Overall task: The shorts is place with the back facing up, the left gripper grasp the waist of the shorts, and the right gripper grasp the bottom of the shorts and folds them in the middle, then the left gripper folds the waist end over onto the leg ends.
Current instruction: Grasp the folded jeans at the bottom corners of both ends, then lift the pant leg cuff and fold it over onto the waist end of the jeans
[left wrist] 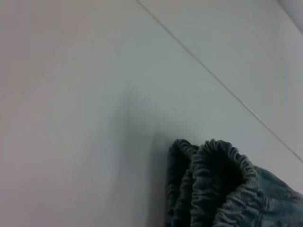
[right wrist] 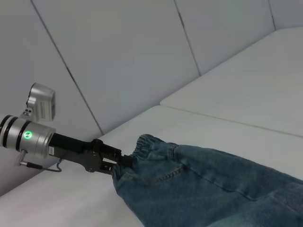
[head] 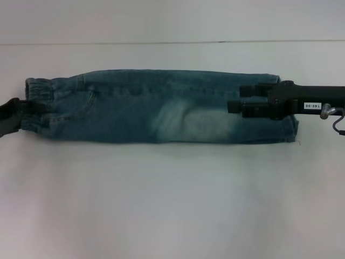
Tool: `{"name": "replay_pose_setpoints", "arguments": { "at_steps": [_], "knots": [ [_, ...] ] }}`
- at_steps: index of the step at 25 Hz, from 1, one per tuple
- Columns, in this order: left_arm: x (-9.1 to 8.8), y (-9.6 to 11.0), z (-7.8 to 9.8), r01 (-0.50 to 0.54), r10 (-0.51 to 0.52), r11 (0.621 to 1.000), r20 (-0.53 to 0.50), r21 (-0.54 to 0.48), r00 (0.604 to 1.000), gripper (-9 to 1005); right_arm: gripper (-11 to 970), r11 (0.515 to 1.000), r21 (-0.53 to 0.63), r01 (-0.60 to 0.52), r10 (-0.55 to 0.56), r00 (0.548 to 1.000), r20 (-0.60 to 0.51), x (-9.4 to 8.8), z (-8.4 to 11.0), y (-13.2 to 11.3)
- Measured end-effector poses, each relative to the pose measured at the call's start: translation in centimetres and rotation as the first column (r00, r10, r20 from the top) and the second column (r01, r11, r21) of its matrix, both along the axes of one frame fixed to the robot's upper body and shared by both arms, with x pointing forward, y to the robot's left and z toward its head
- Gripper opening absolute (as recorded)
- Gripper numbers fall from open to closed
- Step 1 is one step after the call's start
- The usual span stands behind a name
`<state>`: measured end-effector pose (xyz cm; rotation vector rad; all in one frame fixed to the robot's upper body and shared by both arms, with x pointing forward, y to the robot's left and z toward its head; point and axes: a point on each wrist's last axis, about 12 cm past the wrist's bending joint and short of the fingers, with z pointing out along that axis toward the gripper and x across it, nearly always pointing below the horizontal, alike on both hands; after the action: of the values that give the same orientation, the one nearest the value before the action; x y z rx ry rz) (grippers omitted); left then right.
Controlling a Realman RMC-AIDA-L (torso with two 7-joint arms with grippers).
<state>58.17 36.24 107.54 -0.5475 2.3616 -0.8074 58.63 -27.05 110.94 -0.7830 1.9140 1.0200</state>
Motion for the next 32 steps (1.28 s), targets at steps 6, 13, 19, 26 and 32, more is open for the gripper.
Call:
{"name": "replay_pose_setpoints", "arguments": {
  "at_steps": [6,13,19,26,32],
  "knots": [
    [0.0,-0.1,0.0,0.007,-0.007,1.000,-0.001,-0.004,1.000,460,695,1.000,-0.008,0.011,-0.011,1.000,-0.001,0.1,-0.2,0.0],
    [-0.1,-0.5,0.0,0.034,-0.033,0.999,0.015,-0.011,0.999,198,678,1.000,-0.008,-0.003,0.003,1.000,-0.008,-0.1,-0.4,0.4],
    [0.2,-1.5,1.6,0.125,-0.111,0.988,0.141,-0.092,0.984,131,663,0.999,-0.017,0.031,-0.032,0.999,-0.006,0.0,-1.2,1.2],
    [1.8,-3.5,4.0,0.228,-0.194,0.966,0.237,-0.123,0.952,129,496,0.982,-0.019,0.189,-0.188,0.981,0.045,1.5,-2.7,3.1],
    [4.6,-6.6,7.4,0.342,-0.293,0.933,0.317,-0.109,0.902,129,250,0.932,0.017,0.362,-0.361,0.924,0.123,2.9,-4.4,4.7]
  ]
}}
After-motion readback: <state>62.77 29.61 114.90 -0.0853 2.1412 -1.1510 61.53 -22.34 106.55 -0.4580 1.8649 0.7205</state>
